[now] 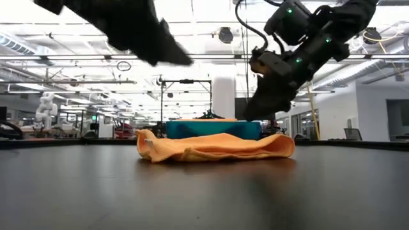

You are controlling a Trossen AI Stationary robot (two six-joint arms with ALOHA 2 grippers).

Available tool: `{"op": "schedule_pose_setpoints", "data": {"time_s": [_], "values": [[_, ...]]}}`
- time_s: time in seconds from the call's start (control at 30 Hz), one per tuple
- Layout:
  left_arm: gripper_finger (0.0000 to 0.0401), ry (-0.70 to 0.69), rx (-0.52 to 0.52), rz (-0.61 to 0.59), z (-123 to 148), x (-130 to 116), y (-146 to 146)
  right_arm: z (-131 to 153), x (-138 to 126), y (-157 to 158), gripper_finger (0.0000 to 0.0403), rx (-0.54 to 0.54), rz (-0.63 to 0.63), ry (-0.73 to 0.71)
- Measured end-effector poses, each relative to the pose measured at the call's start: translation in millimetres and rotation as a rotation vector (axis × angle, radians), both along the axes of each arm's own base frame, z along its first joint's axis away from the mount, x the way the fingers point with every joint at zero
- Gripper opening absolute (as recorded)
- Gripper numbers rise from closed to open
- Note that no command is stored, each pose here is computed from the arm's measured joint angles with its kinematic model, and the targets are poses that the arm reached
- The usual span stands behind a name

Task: Fold microfiber towels
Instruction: Put the folded orange microfiber towel into the blue bin

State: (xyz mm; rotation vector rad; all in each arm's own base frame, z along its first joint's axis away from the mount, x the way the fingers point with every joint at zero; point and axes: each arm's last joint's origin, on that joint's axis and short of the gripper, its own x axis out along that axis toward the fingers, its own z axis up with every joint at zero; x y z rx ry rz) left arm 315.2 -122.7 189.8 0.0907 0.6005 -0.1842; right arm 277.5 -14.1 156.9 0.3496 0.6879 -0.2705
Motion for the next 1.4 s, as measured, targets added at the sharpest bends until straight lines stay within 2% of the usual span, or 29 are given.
{"op": "schedule_pose_setpoints", "data": {"time_s": [0.1, 0.23, 0.3, 0.43, 0.5, 0.7, 0.83, 0.93, 1.1, 1.2, 1.23, 1.4], "values": [[0.0051, -0.087, -0.015, 0.009, 5, -13, 3, -4, -5, -10, 0.0132, 0.079, -0.038, -0.003], [0.0051, -0.140, -0.070, 0.098, -22, -23, 22, -27, -9, -22, 0.0175, 0.208, -0.065, -0.004], [0.0051, -0.167, -0.130, 0.130, -34, -21, 29, -36, -10, -26, 0.0198, 0.260, -0.072, -0.019], [0.0051, -0.103, -0.183, 0.157, -62, -15, 35, -50, -6, -31, 0.0234, 0.346, -0.056, -0.064], [0.0051, -0.059, -0.170, 0.170, -73, -11, 36, -55, -1, -31, 0.0244, 0.374, -0.038, -0.084], [0.0051, 0.003, -0.170, 0.181, -97, 12, 38, -67, 7, -33, 0.0244, 0.400, -0.004, -0.096], [0.0051, 0.031, -0.186, 0.184, -104, 18, 40, -66, 9, -33, 0.0226, 0.380, 0.017, -0.112], [0.0051, 0.045, -0.187, 0.182, -102, 19, 40, -63, 9, -33, 0.0196, 0.346, 0.042, -0.126], [0.0051, 0.030, -0.180, 0.154, -94, 18, 40, -61, 9, -32, 0.0101, 0.316, 0.091, -0.149], [0.0051, -0.011, -0.179, 0.140, -78, 17, 40, -56, 10, -29, 0.0027, 0.257, 0.156, -0.182], [0.0051, -0.023, -0.179, 0.139, -71, 17, 41, -54, 9, -27, 0.0014, 0.240, 0.176, -0.187], [0.0068, -0.068, -0.134, 0.076, -29, 4, 43, -38, 10, -12, 0.0008, 0.109, 0.305, -0.275]]}}
